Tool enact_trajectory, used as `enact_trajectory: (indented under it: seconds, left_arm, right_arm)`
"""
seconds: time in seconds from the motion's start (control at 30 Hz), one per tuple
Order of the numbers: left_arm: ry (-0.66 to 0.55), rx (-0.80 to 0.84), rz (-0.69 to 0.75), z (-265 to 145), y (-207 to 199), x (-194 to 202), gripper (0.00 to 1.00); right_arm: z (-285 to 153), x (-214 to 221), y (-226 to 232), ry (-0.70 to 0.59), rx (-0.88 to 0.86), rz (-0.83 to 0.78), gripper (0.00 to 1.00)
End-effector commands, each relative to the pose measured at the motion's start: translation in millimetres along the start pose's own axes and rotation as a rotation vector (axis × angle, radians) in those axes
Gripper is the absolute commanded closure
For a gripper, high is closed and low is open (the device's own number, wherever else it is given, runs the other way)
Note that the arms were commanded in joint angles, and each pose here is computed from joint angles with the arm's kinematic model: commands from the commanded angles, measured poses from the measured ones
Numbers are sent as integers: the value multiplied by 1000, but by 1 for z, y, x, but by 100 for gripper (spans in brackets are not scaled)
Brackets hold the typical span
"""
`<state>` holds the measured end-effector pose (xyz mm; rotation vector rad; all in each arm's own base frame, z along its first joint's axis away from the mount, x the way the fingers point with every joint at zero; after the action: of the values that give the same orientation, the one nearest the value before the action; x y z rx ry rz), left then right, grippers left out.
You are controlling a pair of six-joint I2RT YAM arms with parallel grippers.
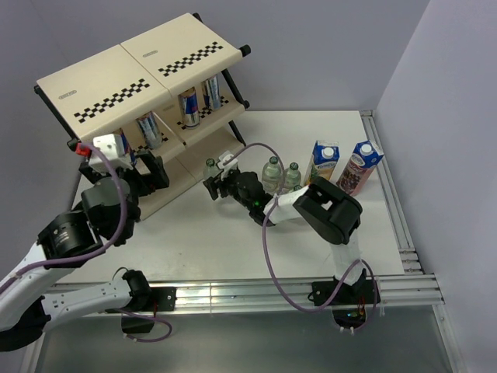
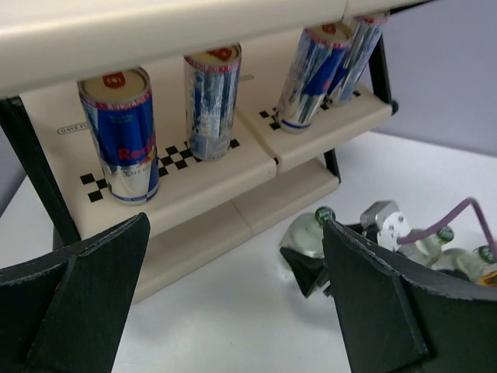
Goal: Place and organize the beverage onto the shelf
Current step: Adjust the drink.
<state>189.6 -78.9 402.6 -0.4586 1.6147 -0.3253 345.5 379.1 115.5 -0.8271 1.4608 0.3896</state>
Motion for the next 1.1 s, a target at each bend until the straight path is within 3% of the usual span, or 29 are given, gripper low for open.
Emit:
enact_trajectory:
  seconds: [0.0,0.23,1.07]
  left_arm:
    - [-37,-16,14,4,2,0,1]
    - [-68,-17,-35,0,14,-8,1]
    - [-85,-39,-33,9,23,-6,0]
  right_arm:
    - [14,-130,-29,-431,107,51,100]
    - [35,-133,-5,-424,17,124,100]
    - [80,-132,78,-393,-115,119,100]
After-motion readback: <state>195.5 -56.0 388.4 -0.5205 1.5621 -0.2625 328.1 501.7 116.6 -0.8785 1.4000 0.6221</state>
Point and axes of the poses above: each gripper's point midway between its finger pads, its own z axis out along the fingers, its own y axis along the line the jaws close on, x = y × z, the point moved 3 cm from there along -z, back along the fingers, and after that the axes turned 15 degrees about -z, right-handed, at the moved point
